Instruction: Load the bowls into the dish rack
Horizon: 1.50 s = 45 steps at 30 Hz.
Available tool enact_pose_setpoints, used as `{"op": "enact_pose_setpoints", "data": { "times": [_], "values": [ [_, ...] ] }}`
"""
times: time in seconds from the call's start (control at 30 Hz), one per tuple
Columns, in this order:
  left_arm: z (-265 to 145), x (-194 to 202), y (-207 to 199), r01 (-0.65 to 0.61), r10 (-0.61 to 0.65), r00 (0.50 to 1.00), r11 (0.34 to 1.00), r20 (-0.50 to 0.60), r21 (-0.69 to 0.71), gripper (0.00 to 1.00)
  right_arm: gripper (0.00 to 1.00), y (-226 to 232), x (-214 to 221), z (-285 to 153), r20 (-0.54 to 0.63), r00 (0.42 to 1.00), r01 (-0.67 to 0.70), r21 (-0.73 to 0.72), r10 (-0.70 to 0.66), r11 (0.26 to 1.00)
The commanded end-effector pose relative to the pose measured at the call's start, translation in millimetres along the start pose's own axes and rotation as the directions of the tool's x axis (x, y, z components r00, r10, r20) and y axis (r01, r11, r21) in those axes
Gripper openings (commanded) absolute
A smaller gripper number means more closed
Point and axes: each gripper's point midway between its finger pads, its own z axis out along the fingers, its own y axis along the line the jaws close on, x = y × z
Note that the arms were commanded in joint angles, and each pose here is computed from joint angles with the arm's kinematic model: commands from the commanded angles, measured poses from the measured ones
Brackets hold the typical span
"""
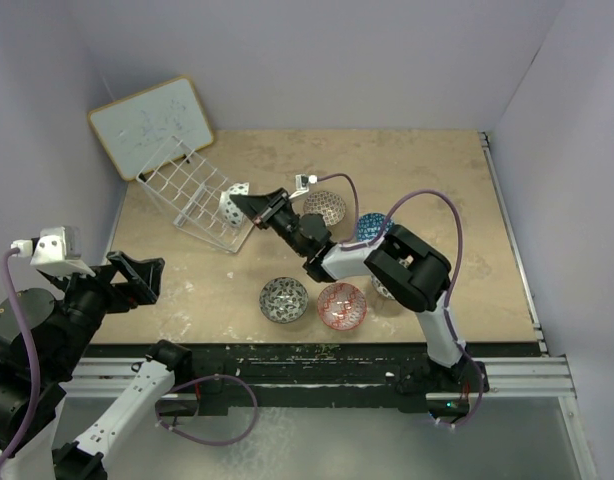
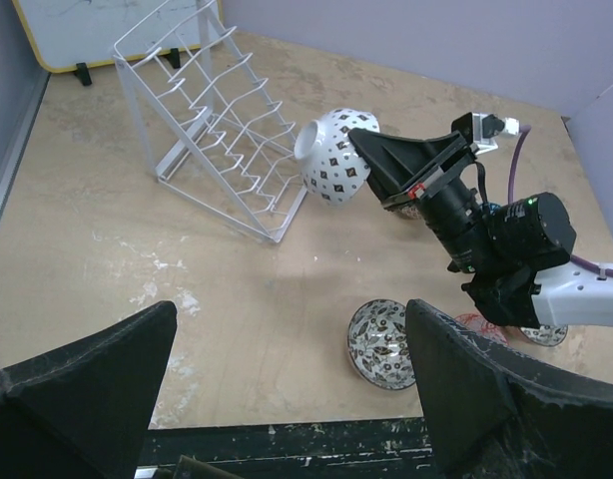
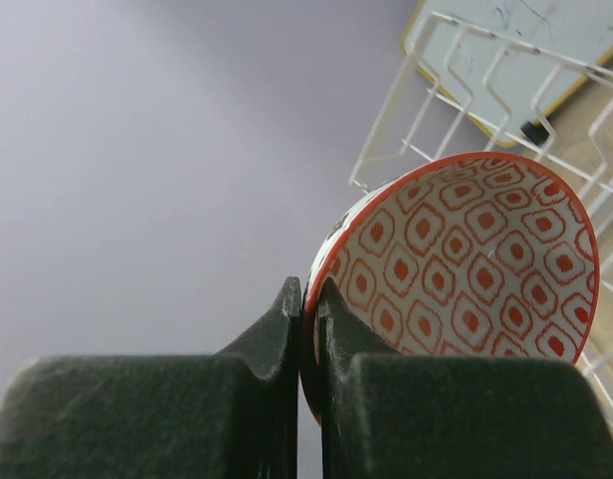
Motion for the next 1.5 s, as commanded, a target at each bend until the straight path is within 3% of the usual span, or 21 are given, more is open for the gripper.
{"op": "enact_pose_setpoints", "data": {
  "times": [0.0, 0.63, 1.47],
  "values": [
    [2.1, -4.2, 0.5, -0.016, 0.016, 1.0, 1.0, 0.007, -0.01, 0.99, 0.0, 88.8, -47.9, 11.5, 0.159, 0.98, -0.077, -0.237, 0.117, 0.968],
    [2.3, 2.2, 2.2, -0.025, 0.025, 1.0, 1.0, -0.007, -0.01, 0.99, 0.0, 56.6, -36.3, 30.5, 0.212, 0.933, -0.241, -0.228, 0.29, 0.943],
    [-1.9, 2.0, 6.4, -0.041, 0.041, 0.999, 0.999, -0.002, -0.021, 0.99, 0.0, 2.5, -10.7, 45.6, 0.219, 0.909, -0.338, -0.112, 0.355, 0.935]
  ]
}}
